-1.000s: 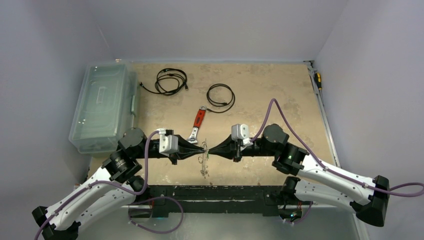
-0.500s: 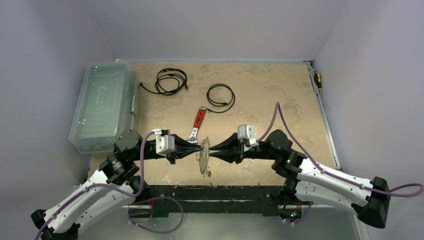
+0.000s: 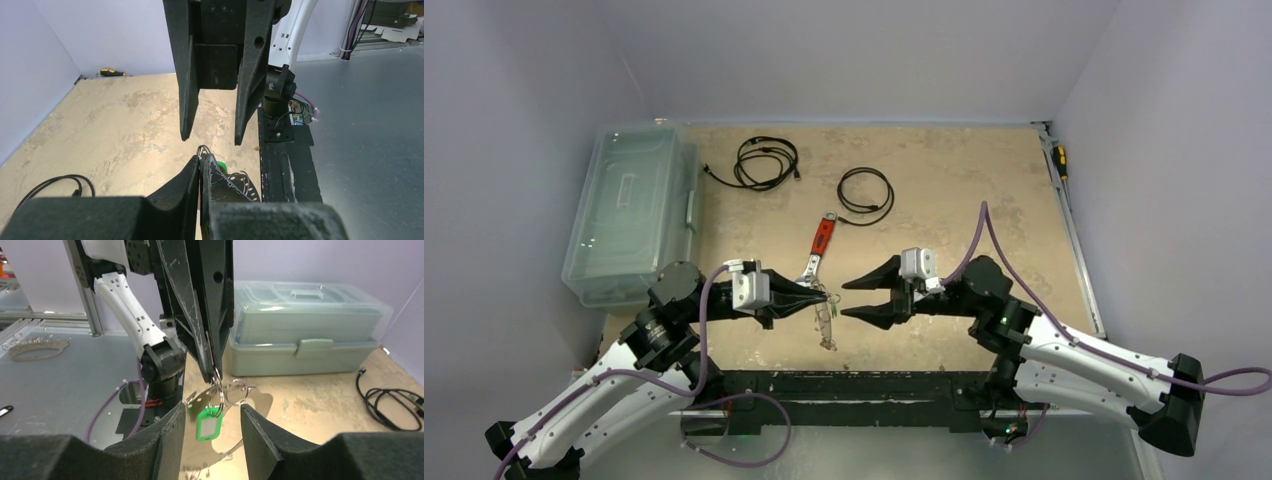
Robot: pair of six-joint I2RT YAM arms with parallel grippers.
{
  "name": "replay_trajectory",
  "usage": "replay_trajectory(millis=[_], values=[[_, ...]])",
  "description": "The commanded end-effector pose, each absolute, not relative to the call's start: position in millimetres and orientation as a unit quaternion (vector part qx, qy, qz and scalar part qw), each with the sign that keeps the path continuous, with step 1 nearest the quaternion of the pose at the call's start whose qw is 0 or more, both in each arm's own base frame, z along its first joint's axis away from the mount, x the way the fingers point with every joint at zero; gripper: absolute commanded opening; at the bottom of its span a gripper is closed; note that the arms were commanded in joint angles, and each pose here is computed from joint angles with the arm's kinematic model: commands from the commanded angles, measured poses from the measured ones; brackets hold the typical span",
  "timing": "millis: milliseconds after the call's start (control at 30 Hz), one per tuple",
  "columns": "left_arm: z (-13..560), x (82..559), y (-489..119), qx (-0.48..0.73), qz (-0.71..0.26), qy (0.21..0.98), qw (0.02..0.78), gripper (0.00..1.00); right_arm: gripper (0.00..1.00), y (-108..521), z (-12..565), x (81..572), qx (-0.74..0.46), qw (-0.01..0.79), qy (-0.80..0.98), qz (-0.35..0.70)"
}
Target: Put the keys on the keyring
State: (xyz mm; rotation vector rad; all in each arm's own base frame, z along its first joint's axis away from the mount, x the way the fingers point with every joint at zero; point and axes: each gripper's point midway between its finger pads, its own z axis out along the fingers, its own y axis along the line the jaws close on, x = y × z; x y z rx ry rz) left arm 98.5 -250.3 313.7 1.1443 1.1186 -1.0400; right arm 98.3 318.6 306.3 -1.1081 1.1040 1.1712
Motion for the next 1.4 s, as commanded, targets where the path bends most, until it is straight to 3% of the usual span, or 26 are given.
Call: replay_trajectory(millis=[0, 133, 467, 1367], values=[[339, 97, -248, 0.49, -0.439, 0.439, 0.612, 0.0, 0.48, 318, 344, 102, -0.468, 0.6, 0.43, 0.485], [338, 97, -248, 0.491, -0.439, 0.439, 0.611, 0.0, 0.47, 323, 347, 104, -0.471, 0.601, 0.424, 0.486], [339, 97, -248, 0.491, -0.439, 0.438, 0.612, 0.0, 0.32, 333, 341, 104, -0.481, 0.589, 0.421, 0.494], [339, 97, -248, 0.489, -0.438, 0.438, 0.614, 0.0, 0.23, 343, 339, 100, -0.491, 0.573, 0.41, 0.512]])
